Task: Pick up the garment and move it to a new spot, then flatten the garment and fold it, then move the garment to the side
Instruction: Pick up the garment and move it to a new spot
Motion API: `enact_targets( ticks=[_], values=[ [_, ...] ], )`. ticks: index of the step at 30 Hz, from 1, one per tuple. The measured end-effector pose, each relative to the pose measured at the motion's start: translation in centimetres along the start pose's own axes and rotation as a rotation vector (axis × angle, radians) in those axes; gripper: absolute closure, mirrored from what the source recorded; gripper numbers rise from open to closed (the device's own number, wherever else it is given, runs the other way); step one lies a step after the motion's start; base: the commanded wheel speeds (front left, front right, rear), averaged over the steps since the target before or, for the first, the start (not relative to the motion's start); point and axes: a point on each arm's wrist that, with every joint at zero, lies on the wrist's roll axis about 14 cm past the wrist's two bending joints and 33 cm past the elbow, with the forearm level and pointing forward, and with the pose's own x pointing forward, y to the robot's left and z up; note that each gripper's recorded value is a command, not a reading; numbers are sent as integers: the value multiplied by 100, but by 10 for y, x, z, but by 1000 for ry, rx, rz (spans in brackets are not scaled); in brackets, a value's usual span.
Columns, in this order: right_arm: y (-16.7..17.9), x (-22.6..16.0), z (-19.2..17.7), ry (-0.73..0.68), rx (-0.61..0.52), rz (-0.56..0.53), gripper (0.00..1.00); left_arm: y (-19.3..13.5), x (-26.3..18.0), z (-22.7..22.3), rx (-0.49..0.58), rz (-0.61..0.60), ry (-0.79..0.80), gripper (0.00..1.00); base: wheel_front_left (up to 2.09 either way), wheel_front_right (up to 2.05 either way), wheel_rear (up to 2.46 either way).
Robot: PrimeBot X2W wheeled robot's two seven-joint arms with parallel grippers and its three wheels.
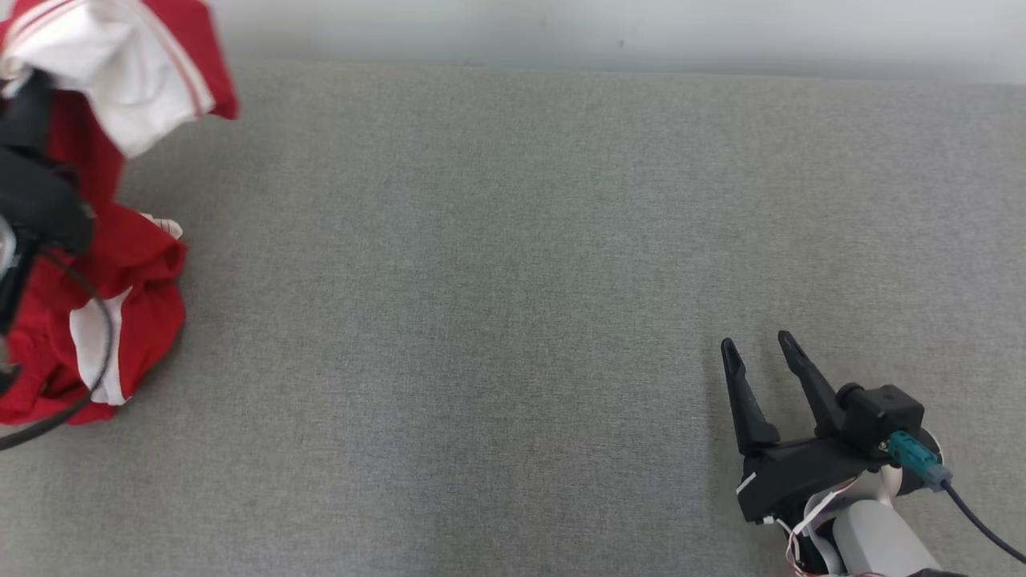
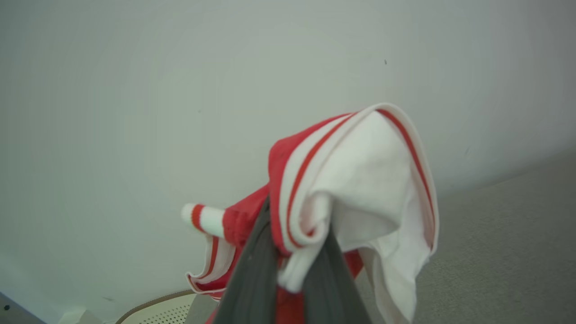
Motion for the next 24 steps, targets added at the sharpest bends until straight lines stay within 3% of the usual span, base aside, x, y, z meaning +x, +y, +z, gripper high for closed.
enact_targets(
  ticks=[6, 20, 24],
  values=[
    [0, -10, 4, -11, 16, -25, 0, -55, 5, 16, -95, -96, -66, 100, 0, 0, 0],
    [-21, -46, 3, -5, 32, -134, 0, -246, -42, 2, -506, -360, -1, 100, 0, 0, 0],
    [-23, -56, 3, -5, 39, -154, 0, -282, -53, 8, -572, -426, 14, 100, 0, 0, 0]
  ],
)
